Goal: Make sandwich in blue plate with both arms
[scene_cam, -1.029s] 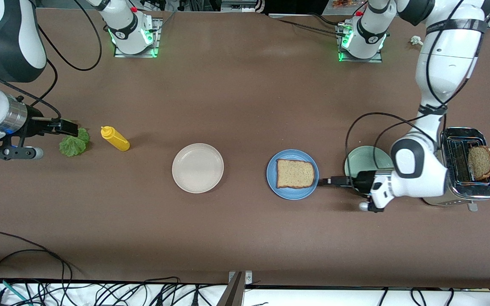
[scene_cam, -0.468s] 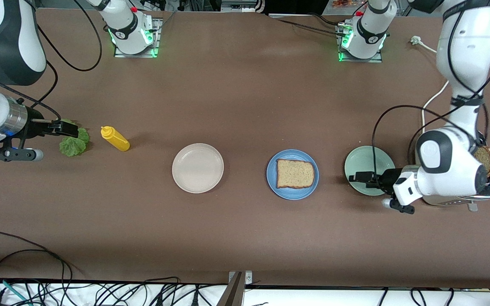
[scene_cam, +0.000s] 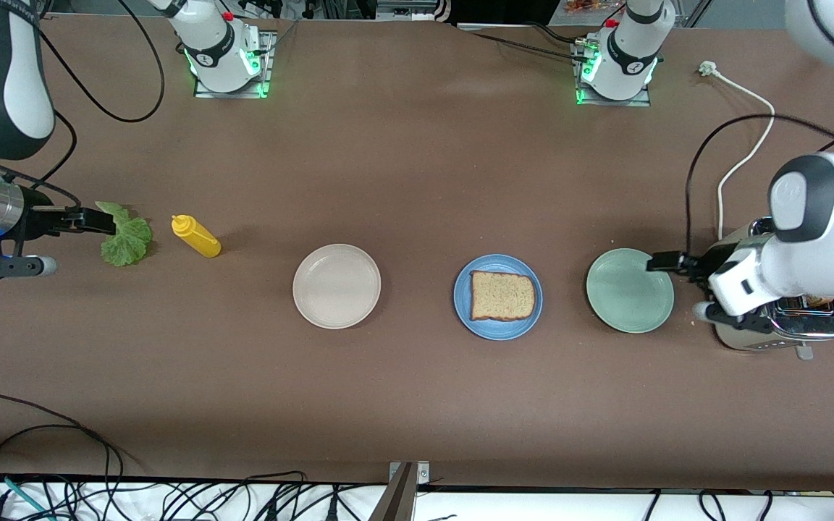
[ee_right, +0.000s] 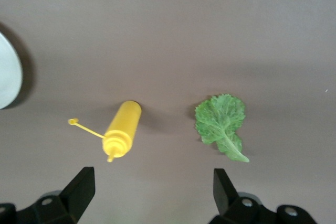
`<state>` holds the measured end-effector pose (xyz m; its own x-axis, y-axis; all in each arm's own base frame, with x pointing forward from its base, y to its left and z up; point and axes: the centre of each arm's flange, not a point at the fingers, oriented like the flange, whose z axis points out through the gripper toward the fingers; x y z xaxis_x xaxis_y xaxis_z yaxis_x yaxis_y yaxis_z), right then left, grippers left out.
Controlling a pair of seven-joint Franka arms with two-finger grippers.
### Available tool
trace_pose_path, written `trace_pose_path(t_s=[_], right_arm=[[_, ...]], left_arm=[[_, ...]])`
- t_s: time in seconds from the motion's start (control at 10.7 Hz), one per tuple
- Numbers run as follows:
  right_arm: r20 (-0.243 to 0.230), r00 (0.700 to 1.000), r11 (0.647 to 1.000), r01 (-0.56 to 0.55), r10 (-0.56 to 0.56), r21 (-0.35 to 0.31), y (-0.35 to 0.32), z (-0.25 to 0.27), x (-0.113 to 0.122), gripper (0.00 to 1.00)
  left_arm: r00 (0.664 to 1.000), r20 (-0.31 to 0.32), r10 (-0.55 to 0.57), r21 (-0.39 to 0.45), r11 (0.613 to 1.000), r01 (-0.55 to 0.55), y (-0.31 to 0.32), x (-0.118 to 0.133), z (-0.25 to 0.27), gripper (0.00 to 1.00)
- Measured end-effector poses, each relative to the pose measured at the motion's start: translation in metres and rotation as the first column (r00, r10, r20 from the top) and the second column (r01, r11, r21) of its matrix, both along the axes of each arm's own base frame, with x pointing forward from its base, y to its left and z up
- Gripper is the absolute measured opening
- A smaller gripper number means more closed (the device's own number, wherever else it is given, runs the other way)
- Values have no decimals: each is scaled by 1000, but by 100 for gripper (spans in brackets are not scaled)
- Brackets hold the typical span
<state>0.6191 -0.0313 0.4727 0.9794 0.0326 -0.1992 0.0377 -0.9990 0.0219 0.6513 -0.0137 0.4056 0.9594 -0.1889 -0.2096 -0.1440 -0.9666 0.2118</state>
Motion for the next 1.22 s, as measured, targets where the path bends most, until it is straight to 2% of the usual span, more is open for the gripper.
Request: trace_pose_path(t_s=[0.37, 0.56, 1.03, 1.22], right_arm=[[-72, 997, 999, -39, 40, 16, -31, -39, -1, 100], [-107, 991, 997, -73, 76, 32, -47, -64, 1, 100], [-124, 967, 974, -213, 221, 76, -101, -145, -3, 100], [-161, 951, 964, -249, 262, 97, -108, -176, -12, 100]], left_arm=[[999, 34, -30, 165, 986, 24, 17, -37, 98, 100], [997, 83, -11, 181, 983, -5, 30, -54, 138, 100], [990, 141, 6, 231, 972, -39, 47, -105, 191, 100], [983, 165, 85, 237, 964, -123, 46, -125, 205, 100]])
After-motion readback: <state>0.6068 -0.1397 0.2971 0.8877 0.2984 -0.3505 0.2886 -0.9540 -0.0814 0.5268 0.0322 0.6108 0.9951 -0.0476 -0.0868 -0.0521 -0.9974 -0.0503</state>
